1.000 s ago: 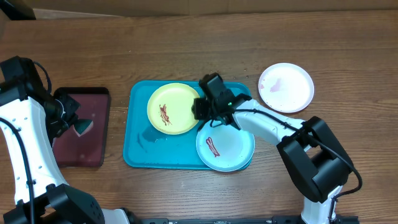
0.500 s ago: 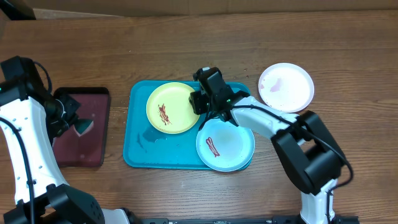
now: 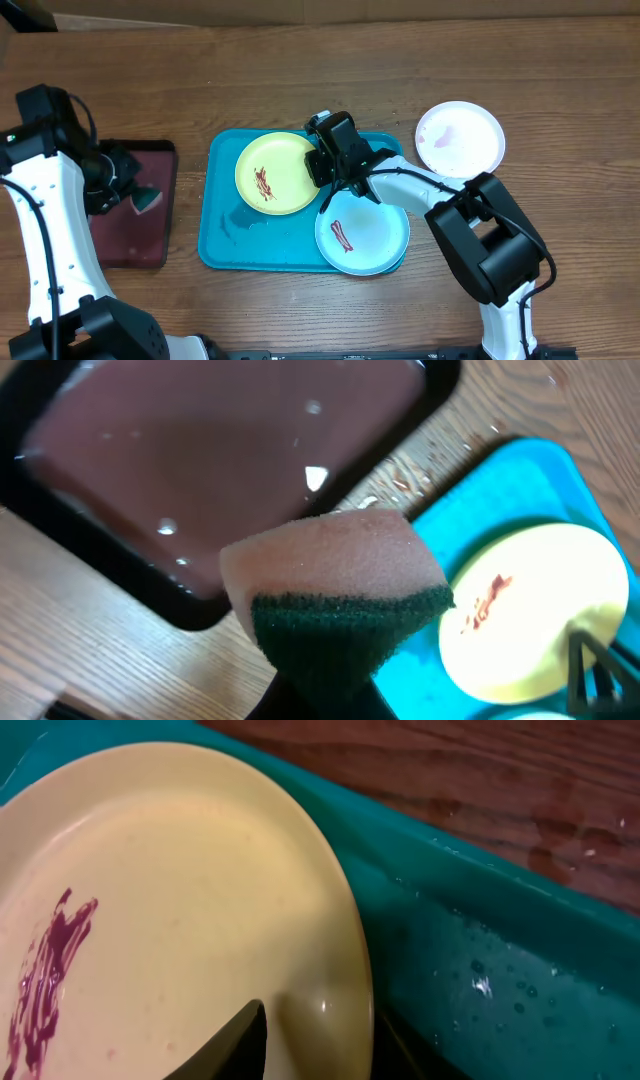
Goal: Clean dirty plates on tray and stack at the side
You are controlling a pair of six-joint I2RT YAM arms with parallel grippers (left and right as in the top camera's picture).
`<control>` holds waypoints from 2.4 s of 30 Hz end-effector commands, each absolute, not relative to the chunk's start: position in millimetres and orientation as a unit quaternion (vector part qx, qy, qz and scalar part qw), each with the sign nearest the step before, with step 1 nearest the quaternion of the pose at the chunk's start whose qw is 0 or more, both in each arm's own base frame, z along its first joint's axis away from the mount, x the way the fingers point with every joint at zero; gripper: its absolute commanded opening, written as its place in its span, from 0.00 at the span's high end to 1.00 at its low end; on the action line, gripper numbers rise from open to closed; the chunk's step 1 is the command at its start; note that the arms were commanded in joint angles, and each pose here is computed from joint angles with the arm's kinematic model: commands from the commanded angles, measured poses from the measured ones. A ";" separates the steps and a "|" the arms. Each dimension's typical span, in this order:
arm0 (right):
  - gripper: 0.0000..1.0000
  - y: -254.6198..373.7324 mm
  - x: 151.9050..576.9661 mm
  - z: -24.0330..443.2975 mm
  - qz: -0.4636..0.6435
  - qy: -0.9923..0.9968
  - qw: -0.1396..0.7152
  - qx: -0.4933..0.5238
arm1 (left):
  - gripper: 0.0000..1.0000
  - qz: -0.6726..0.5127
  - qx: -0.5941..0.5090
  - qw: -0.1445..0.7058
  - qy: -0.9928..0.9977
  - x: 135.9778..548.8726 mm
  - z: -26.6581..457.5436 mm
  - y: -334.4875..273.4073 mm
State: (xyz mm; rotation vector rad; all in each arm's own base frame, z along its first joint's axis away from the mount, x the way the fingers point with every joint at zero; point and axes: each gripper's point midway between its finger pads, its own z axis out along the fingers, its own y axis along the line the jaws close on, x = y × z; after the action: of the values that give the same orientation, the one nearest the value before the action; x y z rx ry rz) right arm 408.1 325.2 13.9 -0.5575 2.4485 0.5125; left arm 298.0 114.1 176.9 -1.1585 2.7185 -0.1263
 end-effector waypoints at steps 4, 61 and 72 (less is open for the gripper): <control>0.67 330.3 418.2 17.4 0.190 0.905 0.308 -0.222 | 0.96 -0.065 -0.323 0.086 0.940 307.5 174.4 85.2; 0.96 323.5 344.7 8.9 0.132 0.979 0.143 -0.055 | 0.96 -0.154 -0.151 0.123 0.969 345.8 73.5 -65.2; 0.96 324.0 345.3 9.3 0.134 0.979 0.145 -0.053 | 0.96 -0.219 -0.168 0.038 0.960 344.9 21.5 -93.8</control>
State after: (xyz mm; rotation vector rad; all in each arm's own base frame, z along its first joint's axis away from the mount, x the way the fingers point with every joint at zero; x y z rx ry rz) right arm 347.5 325.2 9.3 -0.1247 2.8283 0.4209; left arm 349.5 -76.4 33.5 -0.5026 2.9125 -0.5468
